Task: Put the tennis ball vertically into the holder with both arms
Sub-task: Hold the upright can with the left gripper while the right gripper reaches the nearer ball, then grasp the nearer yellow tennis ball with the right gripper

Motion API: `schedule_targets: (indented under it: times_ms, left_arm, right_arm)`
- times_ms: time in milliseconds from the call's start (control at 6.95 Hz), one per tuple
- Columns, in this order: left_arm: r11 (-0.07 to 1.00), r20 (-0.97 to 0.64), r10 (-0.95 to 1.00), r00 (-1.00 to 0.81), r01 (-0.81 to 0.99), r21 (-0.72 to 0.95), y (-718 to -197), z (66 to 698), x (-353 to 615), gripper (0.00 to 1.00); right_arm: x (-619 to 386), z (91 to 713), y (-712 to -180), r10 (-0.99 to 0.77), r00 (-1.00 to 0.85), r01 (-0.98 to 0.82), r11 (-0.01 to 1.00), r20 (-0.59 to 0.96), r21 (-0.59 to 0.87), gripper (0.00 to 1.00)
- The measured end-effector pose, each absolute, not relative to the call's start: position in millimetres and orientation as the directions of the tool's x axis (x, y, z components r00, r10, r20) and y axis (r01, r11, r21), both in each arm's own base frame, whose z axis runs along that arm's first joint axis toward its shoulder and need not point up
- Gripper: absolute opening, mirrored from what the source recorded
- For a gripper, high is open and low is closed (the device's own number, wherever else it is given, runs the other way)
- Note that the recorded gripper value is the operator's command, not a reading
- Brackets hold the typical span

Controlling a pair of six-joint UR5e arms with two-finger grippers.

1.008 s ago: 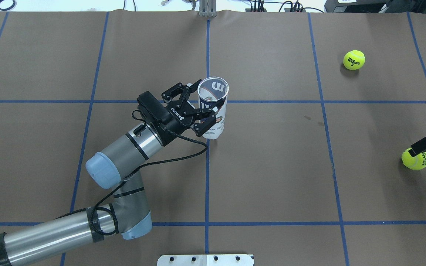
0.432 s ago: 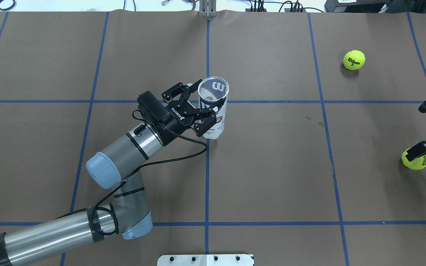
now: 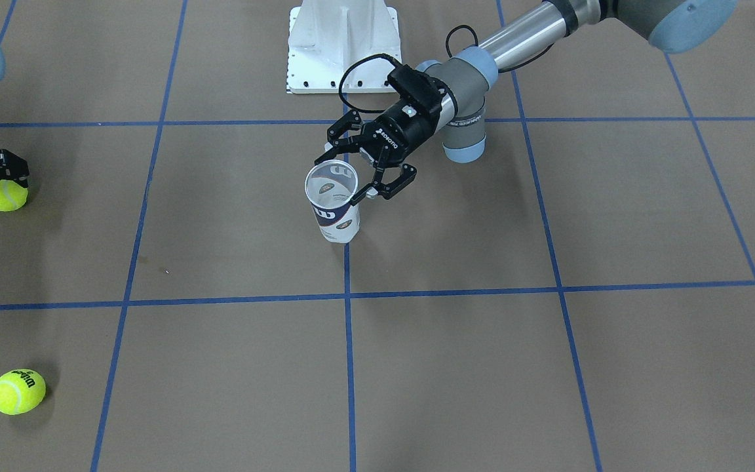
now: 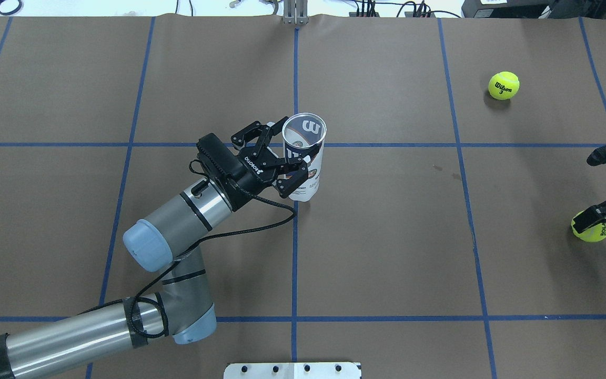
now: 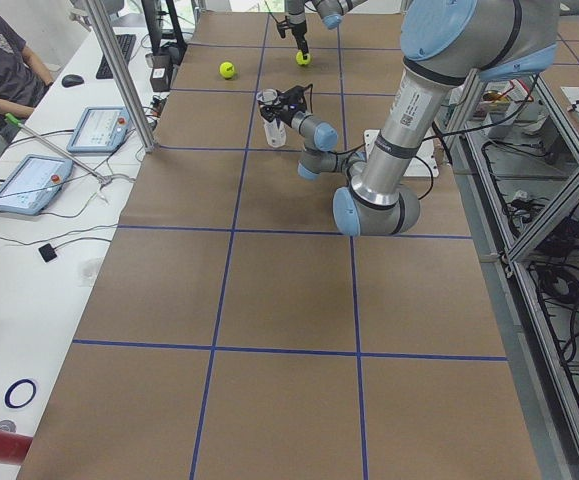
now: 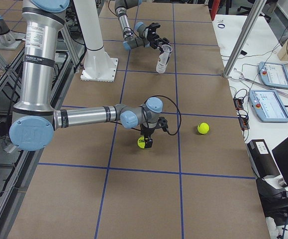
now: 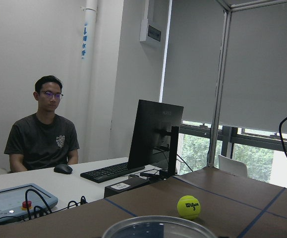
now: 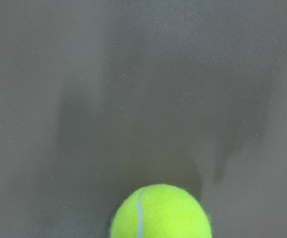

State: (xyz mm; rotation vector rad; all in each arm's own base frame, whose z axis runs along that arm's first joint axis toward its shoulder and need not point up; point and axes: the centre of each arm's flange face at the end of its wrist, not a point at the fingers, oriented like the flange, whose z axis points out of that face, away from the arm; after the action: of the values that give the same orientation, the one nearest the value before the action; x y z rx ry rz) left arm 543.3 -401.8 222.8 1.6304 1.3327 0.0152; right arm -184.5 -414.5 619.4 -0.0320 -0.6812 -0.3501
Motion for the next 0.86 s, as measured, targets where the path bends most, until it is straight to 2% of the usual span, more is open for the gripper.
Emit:
schedule_targets:
  times_ms: [144, 432, 576, 864]
  left_arm:
    - [0.098, -0.536, 0.746, 0.395, 0.730, 0.676, -401, 225, 546, 0.69]
    - [0.106, -0.535, 0.747, 0.395, 0.724, 0.682, -398, 231, 550, 0.69]
    - [0.109, -0.536, 0.749, 0.391, 0.725, 0.681, -396, 232, 551, 0.69]
    - [0.107, -0.540, 0.759, 0.364, 0.748, 0.655, -389, 234, 551, 0.69]
  right_arm:
    - [-188, 621, -414, -0.309, 0.721, 0.332, 0.940, 0.621, 0.082, 0.92]
    - [-192, 621, -416, -0.311, 0.719, 0.337, 0.938, 0.621, 0.080, 0.33]
    - [-192, 620, -416, -0.308, 0.720, 0.334, 0.939, 0.622, 0.079, 0.16]
    - [-193, 619, -416, -0.304, 0.719, 0.331, 0.941, 0.625, 0.077, 0.15]
